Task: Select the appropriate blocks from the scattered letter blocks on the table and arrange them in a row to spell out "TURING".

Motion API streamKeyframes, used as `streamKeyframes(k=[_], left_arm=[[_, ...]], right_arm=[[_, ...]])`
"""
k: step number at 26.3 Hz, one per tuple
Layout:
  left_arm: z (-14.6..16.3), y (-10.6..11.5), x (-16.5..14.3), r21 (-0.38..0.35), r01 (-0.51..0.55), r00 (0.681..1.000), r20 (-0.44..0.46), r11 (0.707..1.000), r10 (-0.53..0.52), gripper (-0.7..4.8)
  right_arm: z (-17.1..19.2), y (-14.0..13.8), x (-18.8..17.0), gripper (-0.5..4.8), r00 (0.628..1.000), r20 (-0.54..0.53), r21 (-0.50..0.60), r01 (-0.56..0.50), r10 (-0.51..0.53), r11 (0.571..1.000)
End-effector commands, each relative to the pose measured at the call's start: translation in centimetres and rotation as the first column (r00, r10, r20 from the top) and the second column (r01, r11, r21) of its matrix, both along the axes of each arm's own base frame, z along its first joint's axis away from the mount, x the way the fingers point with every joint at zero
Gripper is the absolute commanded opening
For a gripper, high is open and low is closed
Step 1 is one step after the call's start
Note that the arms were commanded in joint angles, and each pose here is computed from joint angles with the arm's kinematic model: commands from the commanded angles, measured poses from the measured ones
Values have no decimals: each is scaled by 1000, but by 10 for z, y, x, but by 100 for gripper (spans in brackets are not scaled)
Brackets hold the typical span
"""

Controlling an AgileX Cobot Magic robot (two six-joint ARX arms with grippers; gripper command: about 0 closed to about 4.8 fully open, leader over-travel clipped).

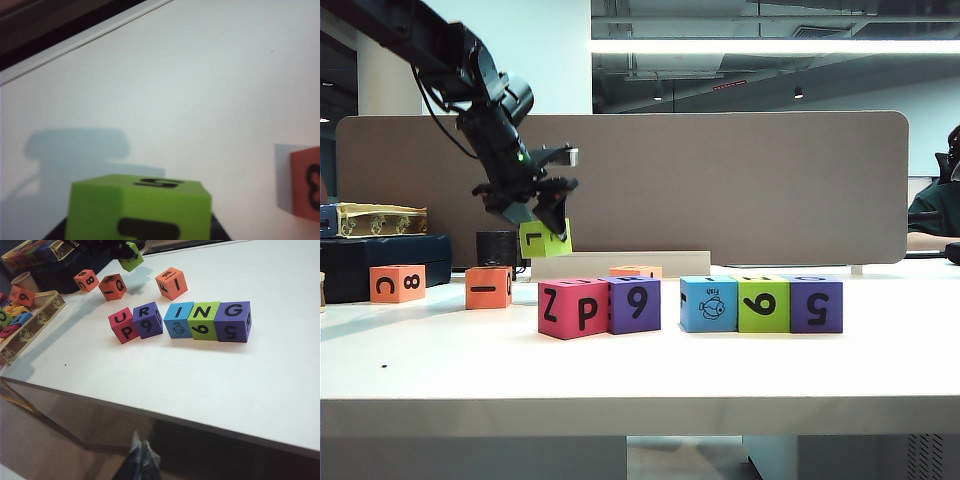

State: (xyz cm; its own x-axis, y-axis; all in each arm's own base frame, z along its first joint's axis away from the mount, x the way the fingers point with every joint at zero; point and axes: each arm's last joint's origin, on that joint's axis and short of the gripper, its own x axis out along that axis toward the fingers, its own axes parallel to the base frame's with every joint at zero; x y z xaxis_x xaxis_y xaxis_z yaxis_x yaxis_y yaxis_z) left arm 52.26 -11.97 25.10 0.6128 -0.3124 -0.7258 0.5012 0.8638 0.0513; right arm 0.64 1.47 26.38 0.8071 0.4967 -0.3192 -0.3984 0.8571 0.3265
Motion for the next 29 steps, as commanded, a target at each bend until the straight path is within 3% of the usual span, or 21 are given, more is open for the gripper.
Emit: streamKeyframes(k=[1,6,11,13,17,23,25,29], left_arm=[[21,1,-14,-55,-95,988,-129,994,87,238],[46,7,-39,-57,-210,935,-302,976,184,238],[51,6,-63,9,-218,872,-447,976,199,238],[58,1,-67,-41,-224,869,-461,974,180,238],[70,-9,-76,-58,-207,881,-445,977,161,238],[103,-4,-93,-82,-207,911,-379,975,162,238],[119,0,-102,-58,-225,925,-326,973,194,238],[159,8,-129,-77,-233,951,-229,970,210,238]], right_arm=[[2,0,-2,-1,1000,26,-1,1,-1,1000],[2,0,-2,-1,1000,26,-1,1,-1,1000],[2,0,-2,-1,1000,26,-1,1,-1,1000],[2,0,-2,-1,1000,27,-1,1,-1,1000],[2,0,-2,-1,1000,27,-1,1,-1,1000],[2,0,-2,-1,1000,27,-1,1,-1,1000],[2,0,-2,-1,1000,27,-1,1,-1,1000],[2,0,-2,-1,1000,27,-1,1,-1,1000]])
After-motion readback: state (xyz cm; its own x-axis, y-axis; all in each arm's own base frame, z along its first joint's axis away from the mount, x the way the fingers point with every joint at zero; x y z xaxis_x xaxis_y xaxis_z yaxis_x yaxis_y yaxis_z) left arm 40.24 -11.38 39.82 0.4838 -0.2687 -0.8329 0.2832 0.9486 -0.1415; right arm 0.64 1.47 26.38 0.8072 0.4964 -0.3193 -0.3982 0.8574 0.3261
